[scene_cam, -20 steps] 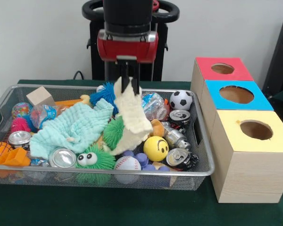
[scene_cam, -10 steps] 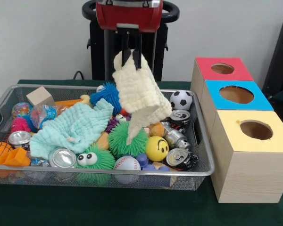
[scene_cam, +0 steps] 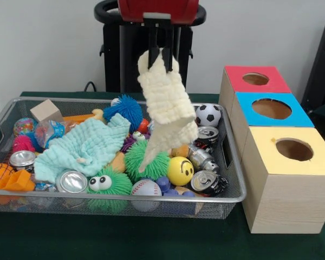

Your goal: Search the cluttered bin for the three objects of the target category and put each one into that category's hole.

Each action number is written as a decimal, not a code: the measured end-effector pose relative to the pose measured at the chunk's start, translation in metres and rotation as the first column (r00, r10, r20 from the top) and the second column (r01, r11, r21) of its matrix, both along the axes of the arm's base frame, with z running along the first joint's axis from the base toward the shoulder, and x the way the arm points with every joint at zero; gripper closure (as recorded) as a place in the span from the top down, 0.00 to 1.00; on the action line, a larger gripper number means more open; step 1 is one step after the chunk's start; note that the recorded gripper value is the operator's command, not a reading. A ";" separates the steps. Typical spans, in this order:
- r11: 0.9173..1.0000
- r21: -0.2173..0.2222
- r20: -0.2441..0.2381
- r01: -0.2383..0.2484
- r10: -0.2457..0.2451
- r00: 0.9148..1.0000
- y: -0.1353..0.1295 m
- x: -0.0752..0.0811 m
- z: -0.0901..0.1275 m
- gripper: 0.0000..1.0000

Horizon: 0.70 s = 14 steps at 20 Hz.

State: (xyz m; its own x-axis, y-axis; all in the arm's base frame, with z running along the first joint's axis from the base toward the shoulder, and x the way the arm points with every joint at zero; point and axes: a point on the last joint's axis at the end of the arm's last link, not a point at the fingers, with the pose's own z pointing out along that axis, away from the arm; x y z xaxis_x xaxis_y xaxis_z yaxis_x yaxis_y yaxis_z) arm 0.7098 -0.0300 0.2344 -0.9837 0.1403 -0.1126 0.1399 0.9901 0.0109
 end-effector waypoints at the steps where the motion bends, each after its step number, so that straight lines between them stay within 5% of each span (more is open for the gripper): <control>1: 1.000 -0.001 -0.001 -0.001 0.001 1.000 0.001 0.002 0.002 0.00; 9: 1.000 0.005 -0.028 0.010 -0.009 1.000 0.001 0.006 0.016 0.00; 14: 0.999 0.014 -0.018 0.050 -0.050 0.999 -0.022 0.005 0.032 0.00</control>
